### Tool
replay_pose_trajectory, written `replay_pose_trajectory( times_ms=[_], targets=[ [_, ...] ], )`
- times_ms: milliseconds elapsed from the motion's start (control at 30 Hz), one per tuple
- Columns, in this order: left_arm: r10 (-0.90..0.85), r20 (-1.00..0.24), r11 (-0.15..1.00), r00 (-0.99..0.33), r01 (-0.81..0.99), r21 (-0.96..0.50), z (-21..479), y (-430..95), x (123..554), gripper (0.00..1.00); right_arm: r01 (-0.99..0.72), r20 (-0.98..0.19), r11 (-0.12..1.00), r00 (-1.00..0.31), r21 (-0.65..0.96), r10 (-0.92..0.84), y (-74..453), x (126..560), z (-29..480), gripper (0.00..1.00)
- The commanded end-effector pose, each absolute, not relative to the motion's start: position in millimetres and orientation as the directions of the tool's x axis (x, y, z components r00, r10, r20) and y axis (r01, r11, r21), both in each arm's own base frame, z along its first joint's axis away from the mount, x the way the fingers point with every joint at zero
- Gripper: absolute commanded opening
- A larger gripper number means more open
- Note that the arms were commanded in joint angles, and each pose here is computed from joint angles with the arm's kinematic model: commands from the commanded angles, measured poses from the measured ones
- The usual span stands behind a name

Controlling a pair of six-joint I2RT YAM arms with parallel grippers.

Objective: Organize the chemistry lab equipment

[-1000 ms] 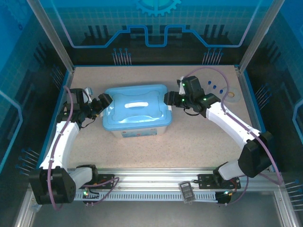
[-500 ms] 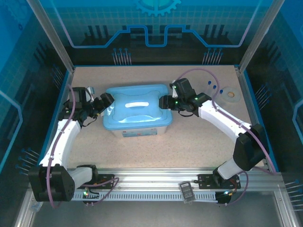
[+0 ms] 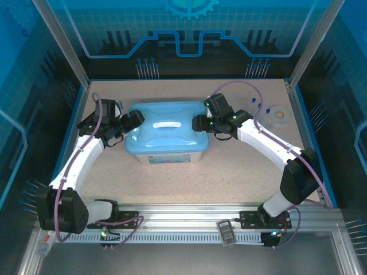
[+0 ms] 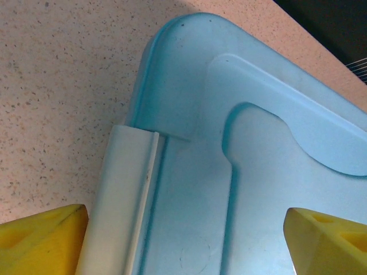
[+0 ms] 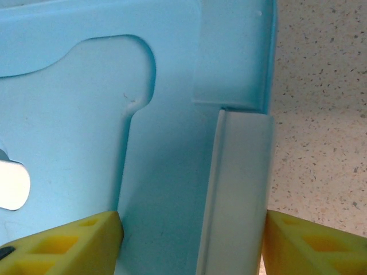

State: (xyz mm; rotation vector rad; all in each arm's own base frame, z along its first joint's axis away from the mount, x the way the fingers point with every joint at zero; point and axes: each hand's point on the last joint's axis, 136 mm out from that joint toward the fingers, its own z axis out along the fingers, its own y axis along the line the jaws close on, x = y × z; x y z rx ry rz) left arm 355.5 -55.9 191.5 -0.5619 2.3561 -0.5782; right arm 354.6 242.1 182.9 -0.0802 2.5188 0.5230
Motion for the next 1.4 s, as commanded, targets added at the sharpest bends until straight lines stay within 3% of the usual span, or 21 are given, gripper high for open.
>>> replay_pose_trajectory(
  times_ms=[0,767,1367],
  targets=[
    [-0.436,-0.43,0.794,-0.791,-0.113,-0.597,196,-104,353,0.88,-0.295,-0.57,0.852,-0.822,0.432,0.004,288,347,207,0.65],
    [-0.263,-0.439,0.891,-0.859,-0.042,-0.452,180,-149,372,0.88,-0.307,-0.581,0.842,-0.814,0.444,0.009,295,351,215,0.65],
    [-0.313,-0.412,0.845,-0.856,-0.053,-0.532,168,-176,422,0.89,-0.281,-0.594,0.838,-0.802,0.467,0.062,293,386,227,0.65]
  ],
)
